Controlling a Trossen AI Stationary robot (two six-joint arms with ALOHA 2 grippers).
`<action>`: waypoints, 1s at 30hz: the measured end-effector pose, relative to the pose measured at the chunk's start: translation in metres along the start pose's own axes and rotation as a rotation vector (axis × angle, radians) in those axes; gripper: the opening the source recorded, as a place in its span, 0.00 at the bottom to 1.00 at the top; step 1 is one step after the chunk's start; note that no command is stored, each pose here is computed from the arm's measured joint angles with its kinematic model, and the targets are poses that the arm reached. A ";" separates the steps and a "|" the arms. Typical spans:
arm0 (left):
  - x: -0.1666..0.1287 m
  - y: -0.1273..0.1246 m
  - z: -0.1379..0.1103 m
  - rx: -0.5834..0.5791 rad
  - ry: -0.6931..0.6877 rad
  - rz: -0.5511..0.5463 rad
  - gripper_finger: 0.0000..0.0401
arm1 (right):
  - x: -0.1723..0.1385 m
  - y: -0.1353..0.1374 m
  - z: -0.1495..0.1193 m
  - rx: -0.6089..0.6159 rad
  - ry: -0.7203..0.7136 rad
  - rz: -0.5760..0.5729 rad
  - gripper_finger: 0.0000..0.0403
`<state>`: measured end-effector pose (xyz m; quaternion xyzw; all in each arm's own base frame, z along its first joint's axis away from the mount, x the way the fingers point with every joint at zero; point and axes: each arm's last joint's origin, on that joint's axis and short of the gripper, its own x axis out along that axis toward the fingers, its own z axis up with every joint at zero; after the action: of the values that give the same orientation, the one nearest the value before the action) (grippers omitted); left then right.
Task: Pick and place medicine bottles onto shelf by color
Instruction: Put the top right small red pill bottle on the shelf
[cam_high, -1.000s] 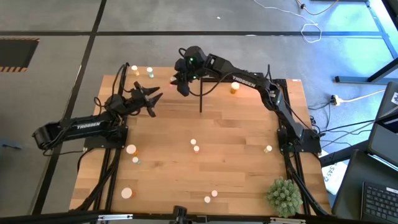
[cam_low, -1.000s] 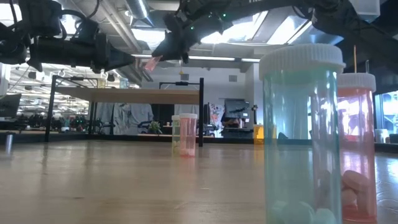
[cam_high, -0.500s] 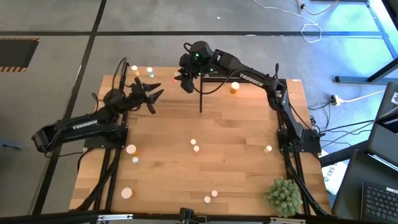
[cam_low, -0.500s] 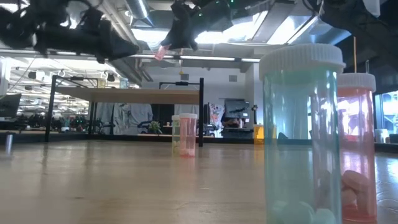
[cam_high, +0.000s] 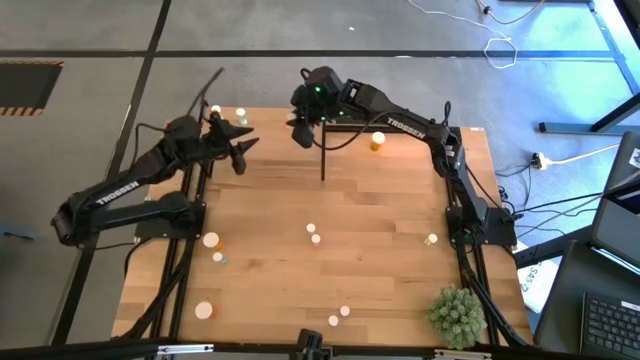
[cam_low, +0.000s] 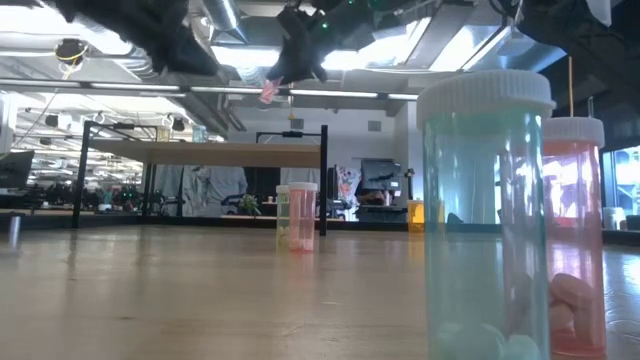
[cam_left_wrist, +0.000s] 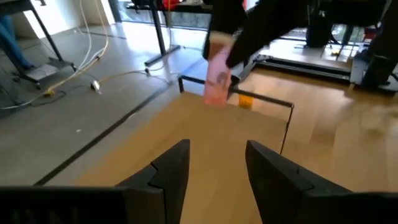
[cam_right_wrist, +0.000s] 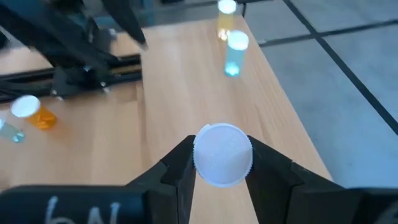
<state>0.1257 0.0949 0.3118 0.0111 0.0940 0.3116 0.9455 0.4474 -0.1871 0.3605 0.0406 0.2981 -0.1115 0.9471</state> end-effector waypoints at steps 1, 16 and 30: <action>-0.003 0.001 0.005 0.000 -0.005 0.010 0.38 | 0.000 -0.001 -0.001 0.002 0.016 -0.021 0.31; -0.016 0.003 0.026 0.001 0.022 0.044 0.38 | -0.004 -0.033 -0.011 0.087 0.080 -0.084 0.31; -0.016 0.003 0.026 -0.001 0.021 0.046 0.38 | 0.001 -0.011 0.006 0.025 -0.080 0.010 0.31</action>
<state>0.1163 0.0895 0.3407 0.0096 0.1034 0.3332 0.9371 0.4489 -0.1989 0.3642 0.0493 0.2585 -0.1119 0.9582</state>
